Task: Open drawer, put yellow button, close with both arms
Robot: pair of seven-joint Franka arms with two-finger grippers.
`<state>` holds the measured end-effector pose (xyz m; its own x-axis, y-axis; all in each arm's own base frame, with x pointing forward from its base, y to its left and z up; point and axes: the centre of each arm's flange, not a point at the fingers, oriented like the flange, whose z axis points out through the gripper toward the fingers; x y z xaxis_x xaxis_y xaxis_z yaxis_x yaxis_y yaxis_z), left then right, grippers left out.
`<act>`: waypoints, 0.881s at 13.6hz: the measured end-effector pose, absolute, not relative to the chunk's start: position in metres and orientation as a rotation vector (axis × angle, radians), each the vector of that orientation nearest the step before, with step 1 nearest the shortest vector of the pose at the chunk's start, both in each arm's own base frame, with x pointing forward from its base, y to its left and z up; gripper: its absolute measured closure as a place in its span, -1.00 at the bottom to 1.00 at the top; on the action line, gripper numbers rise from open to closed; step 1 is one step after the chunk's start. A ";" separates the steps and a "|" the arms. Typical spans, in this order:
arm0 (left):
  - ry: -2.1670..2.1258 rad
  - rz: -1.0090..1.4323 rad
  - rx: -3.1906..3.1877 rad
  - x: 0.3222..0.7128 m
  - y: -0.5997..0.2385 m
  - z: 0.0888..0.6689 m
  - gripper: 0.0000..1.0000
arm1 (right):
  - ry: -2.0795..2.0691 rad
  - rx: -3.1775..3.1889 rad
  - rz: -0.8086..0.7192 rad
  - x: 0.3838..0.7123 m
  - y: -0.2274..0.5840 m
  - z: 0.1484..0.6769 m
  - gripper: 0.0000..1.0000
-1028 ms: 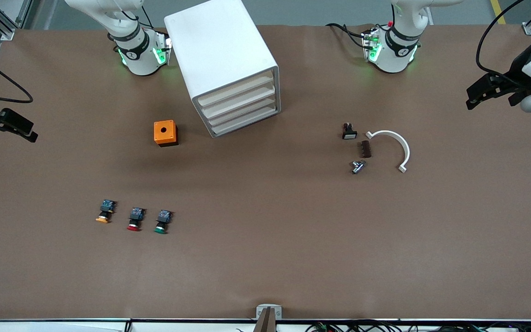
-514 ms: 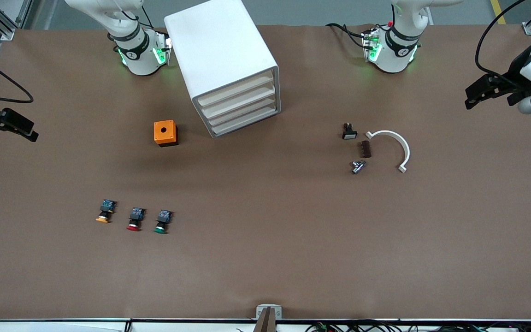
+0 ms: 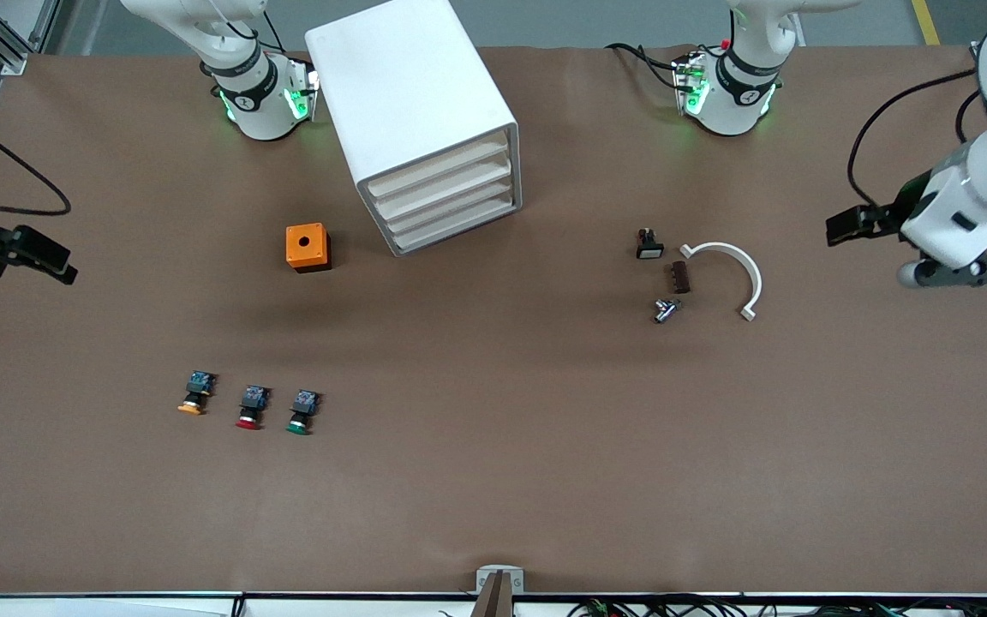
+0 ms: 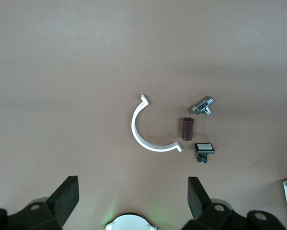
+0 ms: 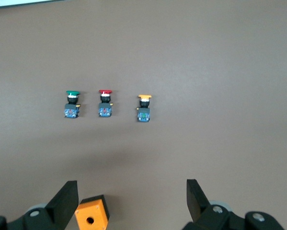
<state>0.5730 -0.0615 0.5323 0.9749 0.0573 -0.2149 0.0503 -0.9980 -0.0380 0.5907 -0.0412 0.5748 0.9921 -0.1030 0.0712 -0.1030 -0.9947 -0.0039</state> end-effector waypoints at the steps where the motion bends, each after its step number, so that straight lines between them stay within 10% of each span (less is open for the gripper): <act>1: -0.120 0.367 -3.081 0.583 -0.072 0.517 -1.00 | 0.126 -3.140 -0.111 0.601 -0.045 0.558 -1.00; 12: -0.702 0.514 -2.776 0.586 -0.273 0.379 -1.00 | 0.053 -3.146 0.143 0.664 -0.081 0.325 -1.00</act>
